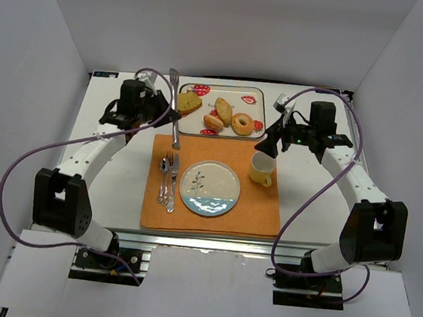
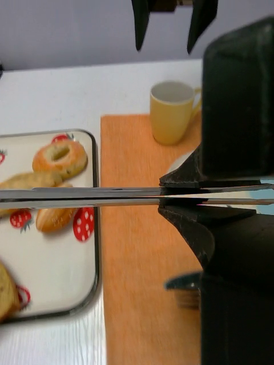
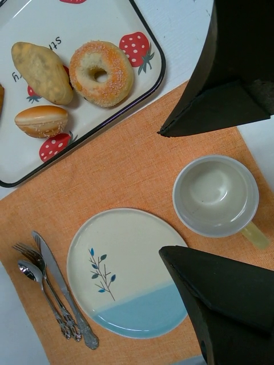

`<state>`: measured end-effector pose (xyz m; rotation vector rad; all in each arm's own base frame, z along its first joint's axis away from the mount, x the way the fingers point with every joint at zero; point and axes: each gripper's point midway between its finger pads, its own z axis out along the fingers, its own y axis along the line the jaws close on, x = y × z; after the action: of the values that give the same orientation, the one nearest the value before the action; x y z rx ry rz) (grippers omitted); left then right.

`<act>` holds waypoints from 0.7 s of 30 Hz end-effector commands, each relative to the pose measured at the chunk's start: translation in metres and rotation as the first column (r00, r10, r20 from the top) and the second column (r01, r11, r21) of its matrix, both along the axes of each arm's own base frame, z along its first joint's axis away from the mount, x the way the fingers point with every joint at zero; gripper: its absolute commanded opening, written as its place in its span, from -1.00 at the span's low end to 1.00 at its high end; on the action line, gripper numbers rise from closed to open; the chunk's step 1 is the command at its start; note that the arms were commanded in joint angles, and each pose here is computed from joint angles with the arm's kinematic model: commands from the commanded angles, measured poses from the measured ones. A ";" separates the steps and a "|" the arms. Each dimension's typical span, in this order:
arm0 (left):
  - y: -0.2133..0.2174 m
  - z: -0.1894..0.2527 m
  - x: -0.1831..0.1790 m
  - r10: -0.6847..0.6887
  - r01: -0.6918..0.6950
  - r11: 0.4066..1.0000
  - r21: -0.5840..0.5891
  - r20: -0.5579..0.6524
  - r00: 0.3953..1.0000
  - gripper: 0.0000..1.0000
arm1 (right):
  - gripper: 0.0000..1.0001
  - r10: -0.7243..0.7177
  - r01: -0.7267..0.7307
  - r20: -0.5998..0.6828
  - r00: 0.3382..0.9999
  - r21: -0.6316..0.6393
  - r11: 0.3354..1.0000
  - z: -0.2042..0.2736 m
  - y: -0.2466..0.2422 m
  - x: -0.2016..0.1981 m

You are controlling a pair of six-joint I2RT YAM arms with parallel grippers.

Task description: Place the bread

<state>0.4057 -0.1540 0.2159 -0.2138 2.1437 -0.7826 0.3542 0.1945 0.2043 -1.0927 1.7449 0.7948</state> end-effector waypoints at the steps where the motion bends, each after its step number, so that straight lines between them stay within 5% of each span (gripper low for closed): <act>1: -0.036 0.019 0.011 -0.048 0.043 0.987 -0.154 -0.029 0.998 -0.49 | 0.63 0.004 -0.006 0.054 0.999 0.040 0.999 0.022 0.000 0.002; 7: -0.073 0.022 0.014 -0.067 0.039 0.960 -0.278 -0.094 0.993 -0.13 | 0.64 -0.013 0.011 0.059 0.998 0.049 0.999 0.022 -0.007 -0.001; 21: -0.072 0.001 0.012 -0.027 -0.021 0.965 -0.261 -0.181 0.983 -0.05 | 0.64 -0.019 0.016 0.052 0.998 0.059 0.998 0.020 -0.012 -0.001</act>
<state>0.4134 -0.2261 0.1991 -0.4337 2.2442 -1.0882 0.3540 0.1819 0.2084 -1.0477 1.7311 0.7949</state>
